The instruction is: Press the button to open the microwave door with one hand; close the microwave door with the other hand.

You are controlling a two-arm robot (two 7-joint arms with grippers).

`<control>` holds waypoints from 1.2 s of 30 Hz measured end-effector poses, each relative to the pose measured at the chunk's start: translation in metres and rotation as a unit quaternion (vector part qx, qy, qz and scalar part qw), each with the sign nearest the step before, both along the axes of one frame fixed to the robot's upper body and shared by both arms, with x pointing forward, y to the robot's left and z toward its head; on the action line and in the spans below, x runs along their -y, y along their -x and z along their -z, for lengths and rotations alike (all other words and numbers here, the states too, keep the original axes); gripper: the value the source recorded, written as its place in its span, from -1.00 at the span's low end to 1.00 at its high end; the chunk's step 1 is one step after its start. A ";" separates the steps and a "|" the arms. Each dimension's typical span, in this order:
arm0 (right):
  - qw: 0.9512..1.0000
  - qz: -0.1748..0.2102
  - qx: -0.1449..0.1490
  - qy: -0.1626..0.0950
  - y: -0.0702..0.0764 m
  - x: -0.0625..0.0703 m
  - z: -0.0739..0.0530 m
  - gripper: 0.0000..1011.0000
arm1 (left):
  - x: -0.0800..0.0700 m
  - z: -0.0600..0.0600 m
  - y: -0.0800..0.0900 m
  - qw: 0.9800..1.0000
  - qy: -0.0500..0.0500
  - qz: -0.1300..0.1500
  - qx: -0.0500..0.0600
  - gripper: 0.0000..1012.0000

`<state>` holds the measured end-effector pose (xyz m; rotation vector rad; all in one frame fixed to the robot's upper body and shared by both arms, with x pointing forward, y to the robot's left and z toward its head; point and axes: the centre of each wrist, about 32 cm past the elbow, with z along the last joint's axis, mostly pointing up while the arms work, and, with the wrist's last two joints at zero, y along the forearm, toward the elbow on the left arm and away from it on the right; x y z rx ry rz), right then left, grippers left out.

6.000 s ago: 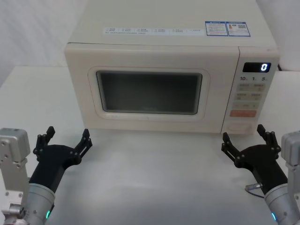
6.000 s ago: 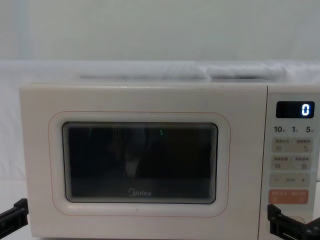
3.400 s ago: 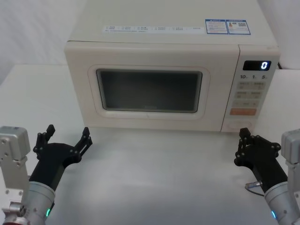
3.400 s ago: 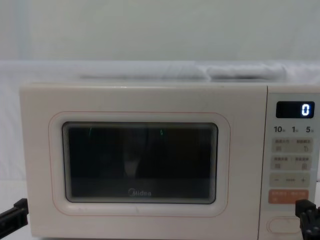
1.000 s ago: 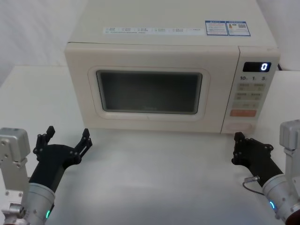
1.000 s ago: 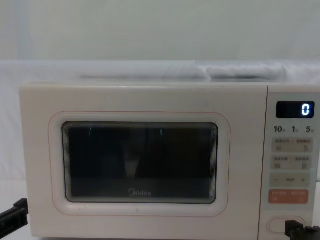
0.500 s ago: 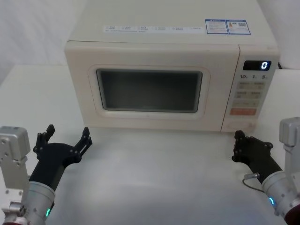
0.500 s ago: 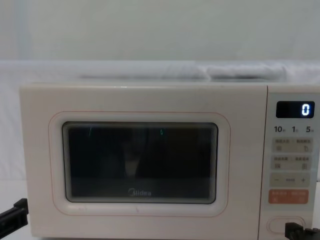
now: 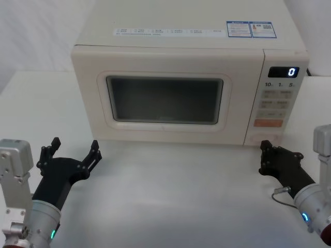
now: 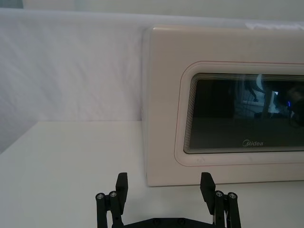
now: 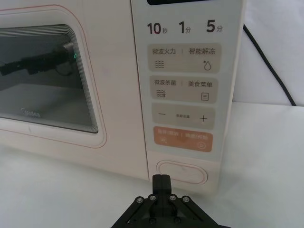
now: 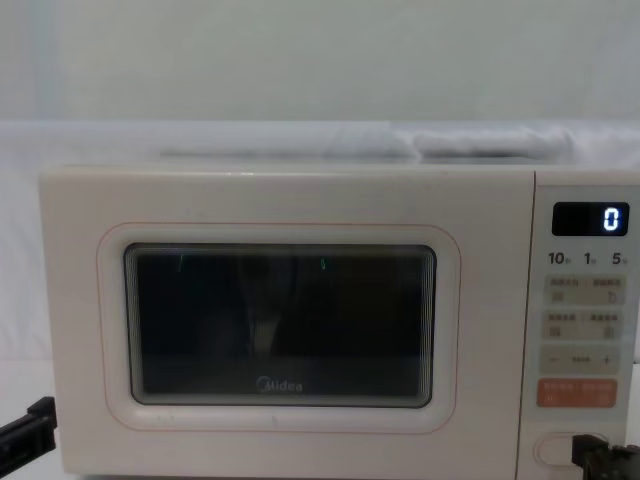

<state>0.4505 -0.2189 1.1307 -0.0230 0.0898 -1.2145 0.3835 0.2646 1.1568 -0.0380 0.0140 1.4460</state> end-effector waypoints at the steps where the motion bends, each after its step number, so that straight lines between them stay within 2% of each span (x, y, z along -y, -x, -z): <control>1: 1.000 0.000 0.000 0.000 0.000 0.001 0.000 -1.00 | 0.000 0.000 0.000 1.000 0.000 0.000 0.000 0.98; 21: 1.000 0.015 -0.007 0.021 -0.014 -0.004 0.004 -1.00 | 0.000 0.000 0.000 1.000 0.000 0.000 0.000 0.98; 36: 0.999 0.037 -0.009 0.016 -0.026 -0.006 0.008 -1.00 | 0.000 0.000 0.000 1.000 0.000 0.000 0.000 0.98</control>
